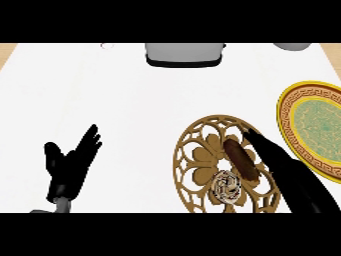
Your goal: Pick the cupcake from the placemat and place it in the plate
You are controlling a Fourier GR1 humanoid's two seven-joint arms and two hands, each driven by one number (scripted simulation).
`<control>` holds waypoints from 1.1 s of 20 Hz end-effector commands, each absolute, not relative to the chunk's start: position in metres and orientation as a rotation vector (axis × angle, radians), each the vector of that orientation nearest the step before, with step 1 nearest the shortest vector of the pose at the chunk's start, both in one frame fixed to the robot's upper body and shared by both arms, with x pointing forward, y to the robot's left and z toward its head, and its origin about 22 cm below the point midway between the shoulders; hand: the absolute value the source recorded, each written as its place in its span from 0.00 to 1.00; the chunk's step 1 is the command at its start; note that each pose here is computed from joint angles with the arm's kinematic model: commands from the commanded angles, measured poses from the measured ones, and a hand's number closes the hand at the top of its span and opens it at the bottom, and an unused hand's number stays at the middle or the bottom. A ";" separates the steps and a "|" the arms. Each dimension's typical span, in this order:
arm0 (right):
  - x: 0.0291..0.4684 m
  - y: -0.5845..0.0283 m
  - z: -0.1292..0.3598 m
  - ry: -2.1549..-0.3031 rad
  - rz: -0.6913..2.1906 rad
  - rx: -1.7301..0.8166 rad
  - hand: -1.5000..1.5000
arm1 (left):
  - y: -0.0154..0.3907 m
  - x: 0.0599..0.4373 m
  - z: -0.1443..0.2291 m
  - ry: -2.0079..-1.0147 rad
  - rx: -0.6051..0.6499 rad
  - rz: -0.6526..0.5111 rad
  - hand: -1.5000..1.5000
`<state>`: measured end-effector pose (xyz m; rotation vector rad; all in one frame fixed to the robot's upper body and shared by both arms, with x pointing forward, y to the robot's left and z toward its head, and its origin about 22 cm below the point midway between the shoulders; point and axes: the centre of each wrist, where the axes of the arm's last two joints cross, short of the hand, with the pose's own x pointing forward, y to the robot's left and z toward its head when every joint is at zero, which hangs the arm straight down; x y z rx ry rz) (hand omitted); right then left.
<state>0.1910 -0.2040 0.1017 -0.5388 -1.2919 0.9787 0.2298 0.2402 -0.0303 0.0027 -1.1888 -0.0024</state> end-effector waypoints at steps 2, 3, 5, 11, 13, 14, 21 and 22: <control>0.188 -0.186 0.081 -1.243 1.020 -0.493 0.00 | 0.238 0.233 -0.035 -1.198 0.010 -0.013 0.50; 0.178 -0.176 0.086 -1.249 1.003 -0.495 0.00 | 0.233 0.218 -0.042 -1.191 0.011 -0.015 0.50; 0.190 -0.193 0.063 -1.247 1.003 -0.506 0.00 | 0.247 0.221 -0.044 -1.204 -0.012 -0.008 0.50; 0.201 -0.178 0.068 -1.198 1.035 -0.594 0.00 | 0.238 0.219 -0.041 -1.198 0.004 0.005 0.50; 0.182 -0.162 0.068 -1.179 1.064 -0.630 0.00 | 0.223 0.237 -0.030 -1.181 -0.007 -0.020 0.50; 0.188 -0.165 0.071 -1.180 1.049 -0.630 0.00 | 0.236 0.244 -0.026 -1.186 0.008 -0.002 0.50; 0.187 -0.167 0.053 -1.146 1.063 -0.620 0.00 | 0.229 0.230 -0.029 -1.196 0.017 0.018 0.50; 0.198 -0.162 0.045 -1.152 1.068 -0.615 0.00 | 0.245 0.229 -0.037 -1.196 -0.014 -0.004 0.50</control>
